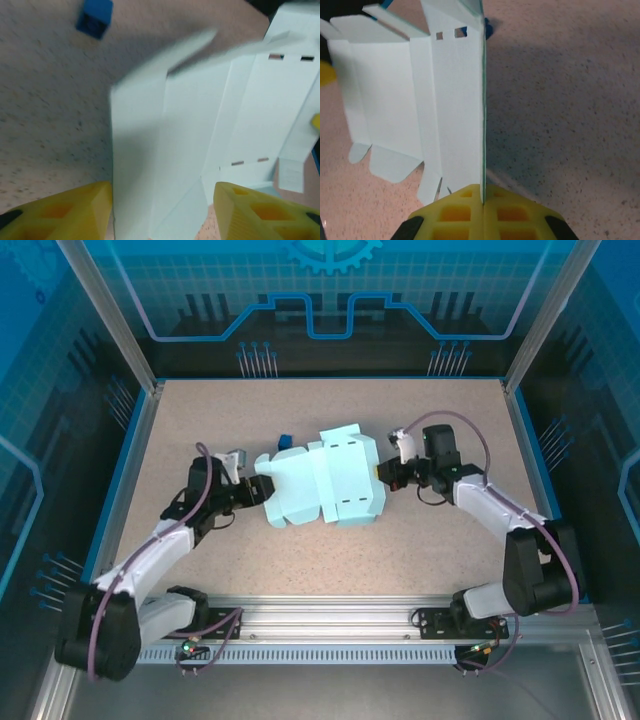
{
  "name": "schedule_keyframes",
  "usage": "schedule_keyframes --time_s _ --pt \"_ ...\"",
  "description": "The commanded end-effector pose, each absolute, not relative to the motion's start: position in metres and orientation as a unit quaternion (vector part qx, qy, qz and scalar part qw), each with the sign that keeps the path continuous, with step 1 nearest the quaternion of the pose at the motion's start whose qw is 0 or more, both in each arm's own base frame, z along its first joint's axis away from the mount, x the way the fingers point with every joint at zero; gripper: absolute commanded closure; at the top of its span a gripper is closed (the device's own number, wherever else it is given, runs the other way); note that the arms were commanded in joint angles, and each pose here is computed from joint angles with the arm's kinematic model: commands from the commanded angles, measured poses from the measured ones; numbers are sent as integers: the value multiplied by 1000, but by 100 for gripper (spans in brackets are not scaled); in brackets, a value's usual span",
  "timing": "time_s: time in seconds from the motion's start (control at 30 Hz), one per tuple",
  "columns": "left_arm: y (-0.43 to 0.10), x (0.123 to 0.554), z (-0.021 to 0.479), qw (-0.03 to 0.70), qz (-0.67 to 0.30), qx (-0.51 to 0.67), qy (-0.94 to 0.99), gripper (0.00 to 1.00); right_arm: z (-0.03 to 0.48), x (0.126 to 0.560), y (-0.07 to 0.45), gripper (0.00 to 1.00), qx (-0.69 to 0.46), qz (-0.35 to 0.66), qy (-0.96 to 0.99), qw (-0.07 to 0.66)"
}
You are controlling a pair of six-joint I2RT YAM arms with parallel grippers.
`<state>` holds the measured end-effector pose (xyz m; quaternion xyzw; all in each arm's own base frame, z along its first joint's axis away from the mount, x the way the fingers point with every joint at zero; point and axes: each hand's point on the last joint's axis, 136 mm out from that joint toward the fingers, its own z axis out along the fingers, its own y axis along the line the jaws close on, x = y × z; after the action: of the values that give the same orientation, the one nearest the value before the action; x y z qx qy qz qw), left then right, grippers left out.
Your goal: Fold the paper box
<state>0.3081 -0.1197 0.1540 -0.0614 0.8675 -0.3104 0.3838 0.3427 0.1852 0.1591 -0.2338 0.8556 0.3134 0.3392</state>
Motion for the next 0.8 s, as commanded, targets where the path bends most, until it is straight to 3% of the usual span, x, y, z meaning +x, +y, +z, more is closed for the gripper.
schedule_keyframes --time_s 0.0,0.2,0.47,0.77 --pt "-99 316 213 479 -251 -45 840 39 176 316 200 100 -341 312 833 303" --pt "-148 312 281 480 -239 120 835 30 216 306 217 100 -414 332 798 286" --pt "-205 295 316 459 -210 367 781 21 236 294 233 100 -464 357 760 282" --pt "-220 300 304 417 -220 420 776 16 244 291 235 100 -473 365 749 285"
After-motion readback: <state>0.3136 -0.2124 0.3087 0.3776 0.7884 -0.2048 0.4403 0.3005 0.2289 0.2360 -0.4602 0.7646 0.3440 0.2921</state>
